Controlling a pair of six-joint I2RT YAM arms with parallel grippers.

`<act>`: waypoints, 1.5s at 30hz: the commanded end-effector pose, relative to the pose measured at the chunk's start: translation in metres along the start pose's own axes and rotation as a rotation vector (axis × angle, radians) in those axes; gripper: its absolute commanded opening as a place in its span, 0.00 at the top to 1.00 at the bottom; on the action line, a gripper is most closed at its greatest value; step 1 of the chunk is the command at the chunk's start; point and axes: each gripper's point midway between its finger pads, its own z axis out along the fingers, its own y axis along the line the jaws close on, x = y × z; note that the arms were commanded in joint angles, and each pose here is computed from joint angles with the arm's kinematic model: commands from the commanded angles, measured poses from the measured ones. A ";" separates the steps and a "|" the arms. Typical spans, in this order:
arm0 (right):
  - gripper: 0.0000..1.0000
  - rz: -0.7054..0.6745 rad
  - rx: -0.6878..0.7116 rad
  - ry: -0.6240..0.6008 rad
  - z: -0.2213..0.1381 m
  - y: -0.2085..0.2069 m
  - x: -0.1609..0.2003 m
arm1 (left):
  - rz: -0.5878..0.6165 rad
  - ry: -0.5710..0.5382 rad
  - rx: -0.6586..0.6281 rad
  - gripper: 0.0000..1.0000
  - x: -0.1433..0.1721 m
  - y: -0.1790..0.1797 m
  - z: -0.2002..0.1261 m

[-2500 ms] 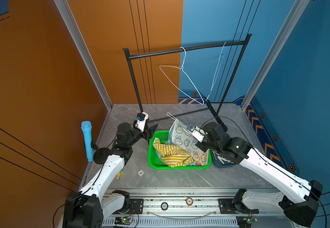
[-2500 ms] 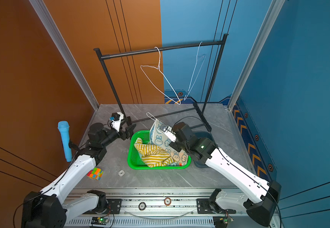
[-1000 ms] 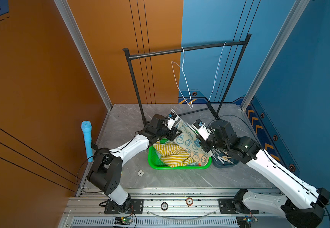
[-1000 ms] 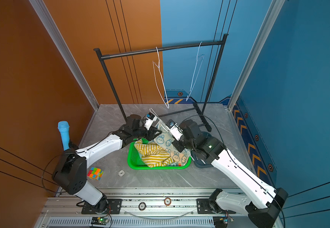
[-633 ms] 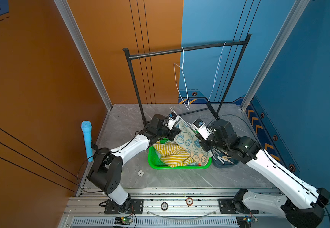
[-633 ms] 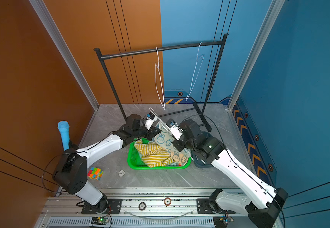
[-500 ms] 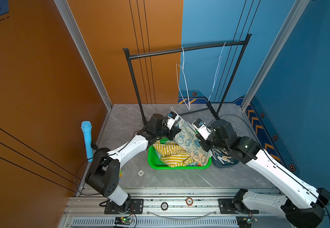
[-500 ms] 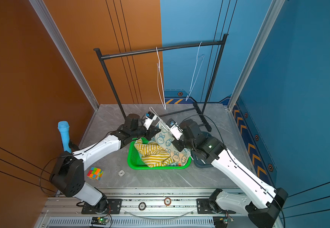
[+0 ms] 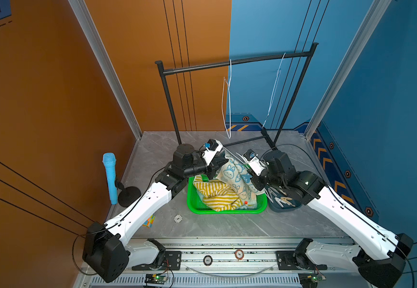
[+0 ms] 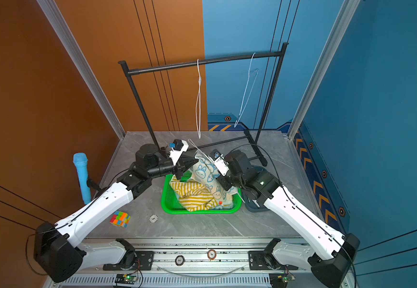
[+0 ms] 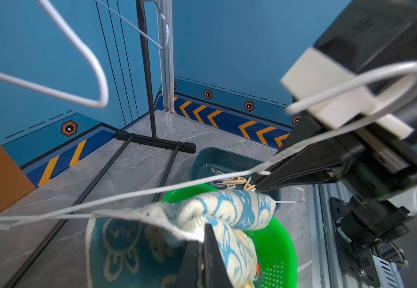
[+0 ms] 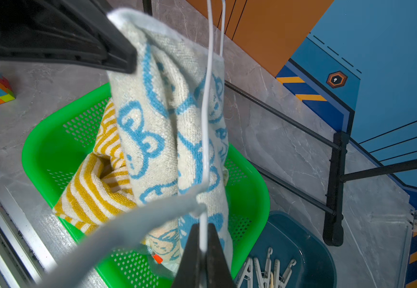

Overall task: Remove the clothespins securing towels to the hanger
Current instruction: Remove the towel from the hanger.

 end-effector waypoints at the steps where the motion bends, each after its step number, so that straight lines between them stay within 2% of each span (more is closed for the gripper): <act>1: 1.00 0.021 0.020 0.036 0.004 -0.004 0.008 | 0.102 -0.099 0.062 1.00 -0.045 -0.021 -0.011; 8: 1.00 0.031 0.026 0.065 0.011 -0.007 0.017 | 0.214 -0.229 0.044 1.00 -0.101 -0.035 -0.037; 16: 1.00 0.039 0.023 0.089 0.019 -0.005 0.024 | 0.347 -0.384 -0.065 1.00 -0.168 -0.046 -0.086; 24: 1.00 0.072 0.064 0.115 0.023 -0.021 0.035 | 0.445 -0.524 -0.181 1.00 -0.214 -0.053 -0.126; 32: 1.00 0.083 0.081 0.080 0.010 -0.027 0.031 | 0.446 -0.547 -0.165 1.00 -0.217 -0.060 -0.133; 45: 1.00 0.090 0.182 0.023 -0.028 -0.049 0.031 | 0.443 -0.470 0.044 1.00 -0.187 -0.086 -0.084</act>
